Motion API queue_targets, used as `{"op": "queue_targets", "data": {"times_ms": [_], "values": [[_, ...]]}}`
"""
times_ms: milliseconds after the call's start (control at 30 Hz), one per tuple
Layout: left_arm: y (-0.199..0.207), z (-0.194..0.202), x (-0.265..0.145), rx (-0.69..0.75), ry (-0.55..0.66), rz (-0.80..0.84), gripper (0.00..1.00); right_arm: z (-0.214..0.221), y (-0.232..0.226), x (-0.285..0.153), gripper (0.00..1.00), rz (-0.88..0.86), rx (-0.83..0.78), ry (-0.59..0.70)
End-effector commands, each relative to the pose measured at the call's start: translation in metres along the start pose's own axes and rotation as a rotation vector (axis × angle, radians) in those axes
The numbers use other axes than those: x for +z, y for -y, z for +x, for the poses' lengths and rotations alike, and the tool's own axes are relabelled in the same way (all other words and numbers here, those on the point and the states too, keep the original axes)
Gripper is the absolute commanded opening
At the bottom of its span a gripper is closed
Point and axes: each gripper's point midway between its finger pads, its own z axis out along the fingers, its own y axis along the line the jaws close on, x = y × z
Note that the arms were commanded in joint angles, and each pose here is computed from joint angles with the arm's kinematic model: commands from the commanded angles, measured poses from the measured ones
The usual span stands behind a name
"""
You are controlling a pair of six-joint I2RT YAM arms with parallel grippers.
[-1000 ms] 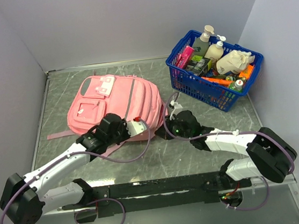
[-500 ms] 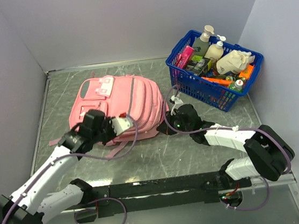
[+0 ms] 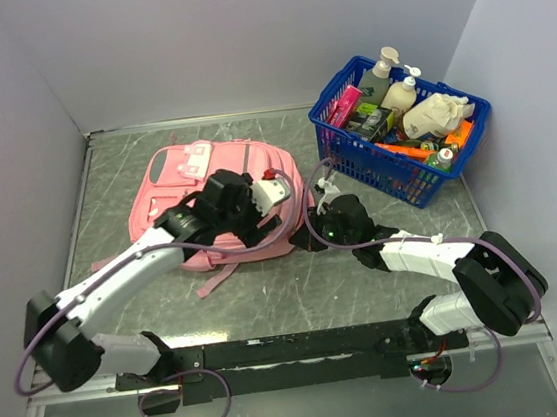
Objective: Pack the student bag
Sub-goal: Zip the student bag at the center of the board.
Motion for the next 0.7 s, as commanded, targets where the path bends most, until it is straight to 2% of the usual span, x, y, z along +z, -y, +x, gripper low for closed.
{"op": "queue_targets", "data": {"times_ms": [0, 167, 267, 300, 333, 367, 400, 467, 667], "values": [[-0.025, -0.002, 0.022, -0.069, -0.005, -0.165, 0.86, -0.023, -0.030, -0.002, 0.00, -0.106, -0.018, 0.075], [-0.049, 0.004, 0.028, -0.060, -0.016, -0.303, 0.86, -0.022, -0.032, -0.005, 0.00, -0.121, -0.014, 0.081], [-0.033, 0.010, 0.033, -0.021, -0.008, -0.220, 0.70, -0.020, -0.032, -0.007, 0.00, -0.125, -0.006, 0.079], [-0.027, 0.013, 0.035, -0.011, -0.011, -0.195, 0.54, -0.021, -0.032, -0.007, 0.00, -0.126, -0.001, 0.080], [-0.017, 0.024, 0.037, 0.008, -0.041, -0.150, 0.42, -0.020, -0.031, -0.007, 0.00, -0.120, 0.003, 0.075], [-0.005, 0.027, 0.039, 0.022, -0.045, -0.097, 0.09, -0.022, -0.030, -0.008, 0.00, -0.109, 0.006, 0.081], [0.004, 0.031, 0.039, 0.032, -0.057, -0.054, 0.01, -0.022, -0.027, -0.007, 0.00, -0.096, 0.002, 0.080], [0.018, 0.045, 0.034, 0.054, -0.102, 0.005, 0.01, -0.024, -0.023, -0.009, 0.00, -0.075, -0.001, 0.077], [0.033, 0.069, 0.008, 0.144, -0.128, 0.079, 0.01, -0.034, -0.004, -0.013, 0.00, -0.024, 0.019, 0.072]]}}
